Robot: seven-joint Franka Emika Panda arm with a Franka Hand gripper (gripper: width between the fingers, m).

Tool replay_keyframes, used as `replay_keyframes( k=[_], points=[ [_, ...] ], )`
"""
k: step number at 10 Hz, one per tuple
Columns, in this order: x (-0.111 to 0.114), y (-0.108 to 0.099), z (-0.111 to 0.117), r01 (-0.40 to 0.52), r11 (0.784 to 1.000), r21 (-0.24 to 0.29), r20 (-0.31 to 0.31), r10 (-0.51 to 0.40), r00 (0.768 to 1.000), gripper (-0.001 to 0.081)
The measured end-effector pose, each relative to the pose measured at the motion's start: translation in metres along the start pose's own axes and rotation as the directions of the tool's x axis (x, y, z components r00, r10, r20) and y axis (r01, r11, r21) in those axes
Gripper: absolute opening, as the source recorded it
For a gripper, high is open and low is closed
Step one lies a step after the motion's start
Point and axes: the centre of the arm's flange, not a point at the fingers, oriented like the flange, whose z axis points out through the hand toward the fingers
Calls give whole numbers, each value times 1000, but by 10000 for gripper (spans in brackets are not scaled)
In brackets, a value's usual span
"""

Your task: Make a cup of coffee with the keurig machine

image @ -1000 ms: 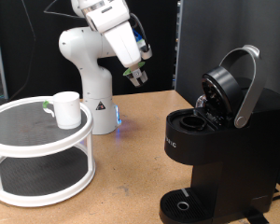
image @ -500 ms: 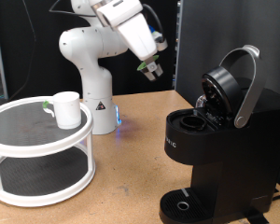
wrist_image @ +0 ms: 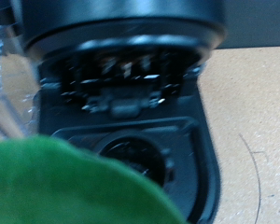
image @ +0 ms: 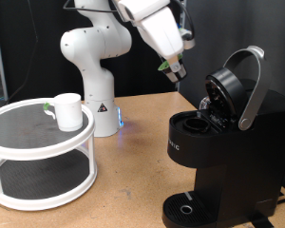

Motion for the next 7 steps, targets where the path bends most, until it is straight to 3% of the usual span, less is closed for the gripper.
replay_keyframes(
  k=[3,7],
  points=[
    [26,6,10,-52,999,-1,29,52,998,460],
    [19,5,20,21,999,31,58,-22,998,460]
  ],
)
